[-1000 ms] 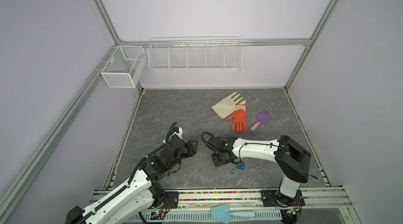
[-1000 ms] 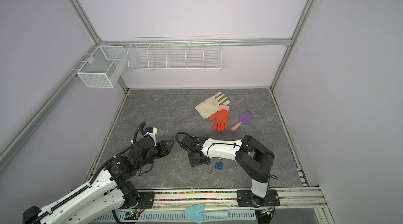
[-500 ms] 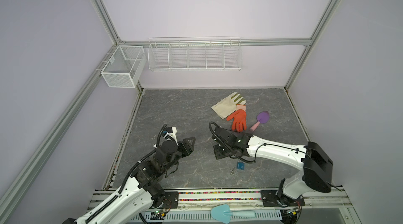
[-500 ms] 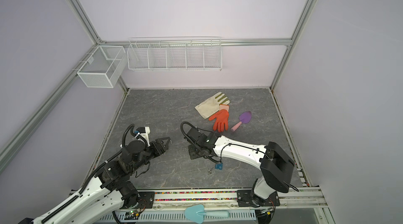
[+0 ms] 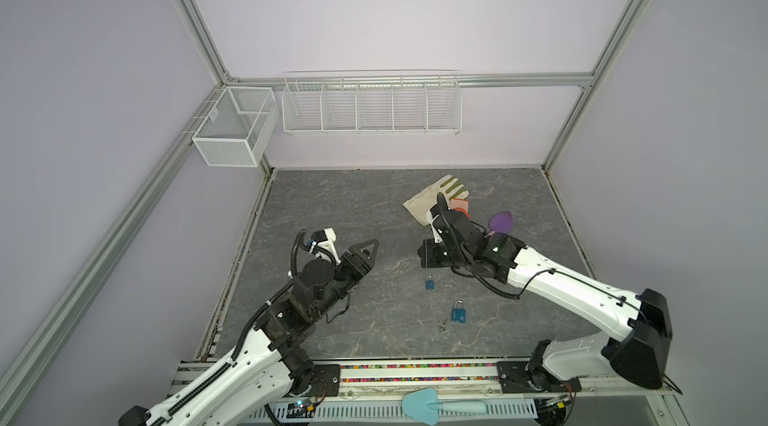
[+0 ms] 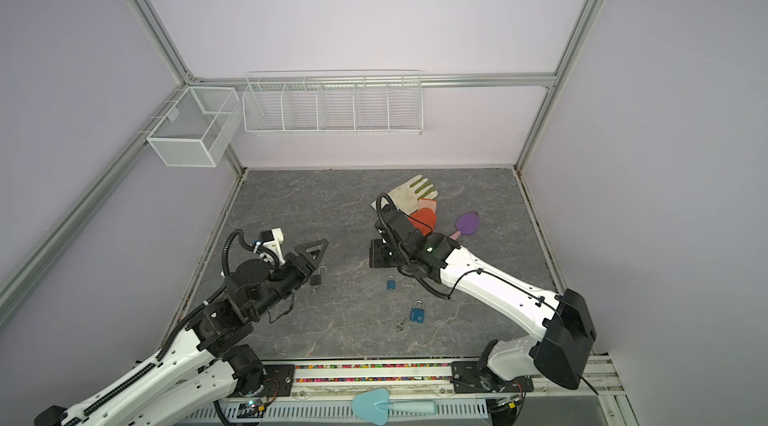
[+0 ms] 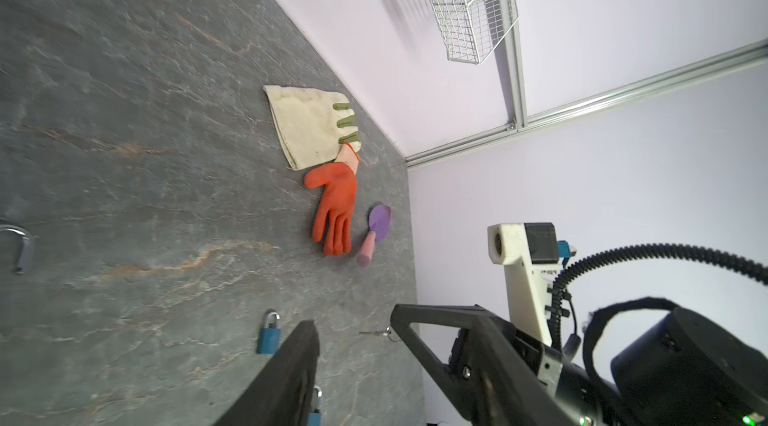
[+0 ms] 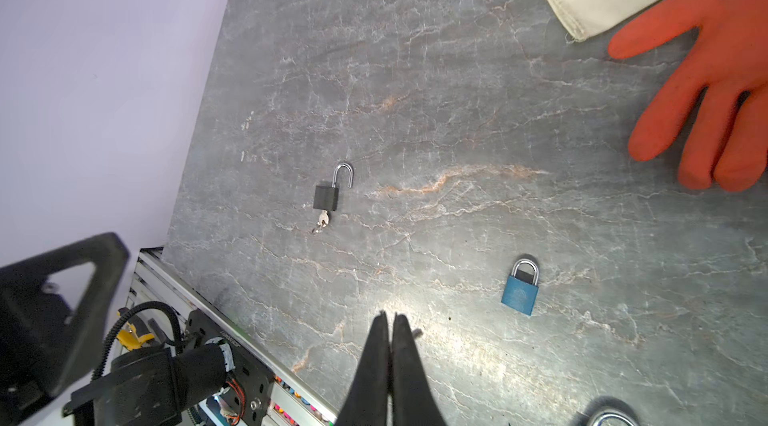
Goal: Unlock with the key
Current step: 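Lift the held key with the right gripper while the left gripper rises toward it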
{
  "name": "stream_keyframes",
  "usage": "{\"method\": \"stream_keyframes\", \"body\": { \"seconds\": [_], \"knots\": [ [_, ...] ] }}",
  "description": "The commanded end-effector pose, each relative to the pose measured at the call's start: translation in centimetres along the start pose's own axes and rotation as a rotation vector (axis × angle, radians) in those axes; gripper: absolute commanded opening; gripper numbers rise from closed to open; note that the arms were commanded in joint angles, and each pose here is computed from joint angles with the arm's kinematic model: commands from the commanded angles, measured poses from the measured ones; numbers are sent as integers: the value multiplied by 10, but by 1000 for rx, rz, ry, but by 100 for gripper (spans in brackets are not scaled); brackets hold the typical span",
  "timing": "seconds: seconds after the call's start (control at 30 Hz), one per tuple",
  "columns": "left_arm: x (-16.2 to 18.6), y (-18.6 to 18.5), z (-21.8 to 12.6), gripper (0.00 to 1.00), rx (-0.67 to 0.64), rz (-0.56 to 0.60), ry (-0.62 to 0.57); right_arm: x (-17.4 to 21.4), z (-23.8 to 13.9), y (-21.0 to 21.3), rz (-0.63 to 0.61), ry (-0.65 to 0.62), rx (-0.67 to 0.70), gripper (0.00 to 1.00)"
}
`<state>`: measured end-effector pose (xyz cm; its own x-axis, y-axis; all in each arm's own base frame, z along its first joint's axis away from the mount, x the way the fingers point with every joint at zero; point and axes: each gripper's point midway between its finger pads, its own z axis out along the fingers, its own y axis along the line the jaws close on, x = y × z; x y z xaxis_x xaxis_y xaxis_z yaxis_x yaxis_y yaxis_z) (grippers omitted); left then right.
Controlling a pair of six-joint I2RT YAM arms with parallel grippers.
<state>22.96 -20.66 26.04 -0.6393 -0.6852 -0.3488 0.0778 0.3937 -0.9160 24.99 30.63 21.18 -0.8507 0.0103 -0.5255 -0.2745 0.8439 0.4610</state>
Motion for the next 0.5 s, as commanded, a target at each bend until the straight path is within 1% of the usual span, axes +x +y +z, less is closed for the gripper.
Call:
{"method": "stream_keyframes", "body": {
  "seconds": [0.0,0.03,0.1,0.27,0.33,0.4,0.47],
  "knots": [
    [-2,-30,8,59,109,-163,25,-9,-9,4,4,-17,-13,7],
    [3,-28,17,59,98,-190,44,-11,-9,4,1,-23,-16,6],
    [7,-33,26,59,117,-221,68,-15,-9,5,7,-31,-21,7],
    [20,-43,45,59,133,-227,138,-24,-12,10,9,-52,-45,7],
    [21,-44,52,59,135,-191,143,-28,-15,6,50,-61,-34,6],
    [21,-46,56,58,146,-129,138,-32,-17,1,113,-65,-30,7],
    [17,-49,57,59,167,-51,109,-36,-22,-5,172,-73,-10,7]
  ]
}}
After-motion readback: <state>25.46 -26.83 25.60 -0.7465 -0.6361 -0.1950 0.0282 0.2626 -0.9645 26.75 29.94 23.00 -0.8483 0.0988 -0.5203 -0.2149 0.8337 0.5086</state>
